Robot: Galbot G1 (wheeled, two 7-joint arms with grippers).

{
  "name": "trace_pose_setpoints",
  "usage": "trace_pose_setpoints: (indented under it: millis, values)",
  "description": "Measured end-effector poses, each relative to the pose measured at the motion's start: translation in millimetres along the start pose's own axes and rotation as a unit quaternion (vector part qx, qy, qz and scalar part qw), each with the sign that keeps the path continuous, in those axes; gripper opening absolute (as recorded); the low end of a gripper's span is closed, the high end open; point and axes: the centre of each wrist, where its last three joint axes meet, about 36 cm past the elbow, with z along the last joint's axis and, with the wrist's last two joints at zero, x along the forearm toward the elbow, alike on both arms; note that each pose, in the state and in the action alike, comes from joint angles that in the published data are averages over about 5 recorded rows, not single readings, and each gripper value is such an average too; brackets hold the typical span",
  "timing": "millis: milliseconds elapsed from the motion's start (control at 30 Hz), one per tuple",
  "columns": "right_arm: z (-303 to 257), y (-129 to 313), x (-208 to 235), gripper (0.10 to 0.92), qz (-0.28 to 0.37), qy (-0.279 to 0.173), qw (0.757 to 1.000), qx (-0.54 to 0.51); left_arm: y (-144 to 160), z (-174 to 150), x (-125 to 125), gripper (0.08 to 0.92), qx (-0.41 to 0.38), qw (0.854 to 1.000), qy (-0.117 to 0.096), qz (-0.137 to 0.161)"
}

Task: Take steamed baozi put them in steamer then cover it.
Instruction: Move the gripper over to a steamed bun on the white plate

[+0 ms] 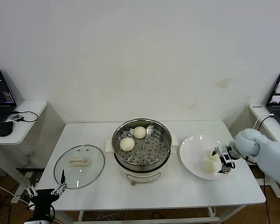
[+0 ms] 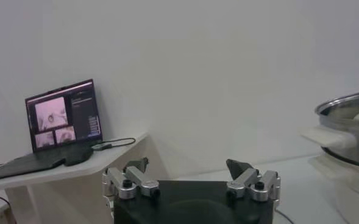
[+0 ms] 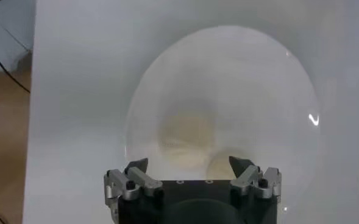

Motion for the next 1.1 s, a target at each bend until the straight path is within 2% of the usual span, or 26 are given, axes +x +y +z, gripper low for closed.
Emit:
trace_pose_setpoints:
  millis: [300,567,833,1100]
  values:
    - [-9,-4,-20,0.753,-0.006,-0.002,1.000,-0.007,1,1,0,0.823,0.000,1.000,0.001,-0.002]
    - [-9,-6,-23,0.660,-0.011,0.000,1.000,-0.011,2,3,0,0.823,0.000,1.000,0.003,-0.004]
    - [-8,-9,-18,0.588,-0.012,0.002,1.000,-0.013,1,2,-1,0.823,0.002,1.000,0.002,-0.004]
    - [-9,-21,10,0.569,0.000,-0.006,1.000,-0.017,1,1,-2,0.823,0.002,1.000,0.000,-0.004]
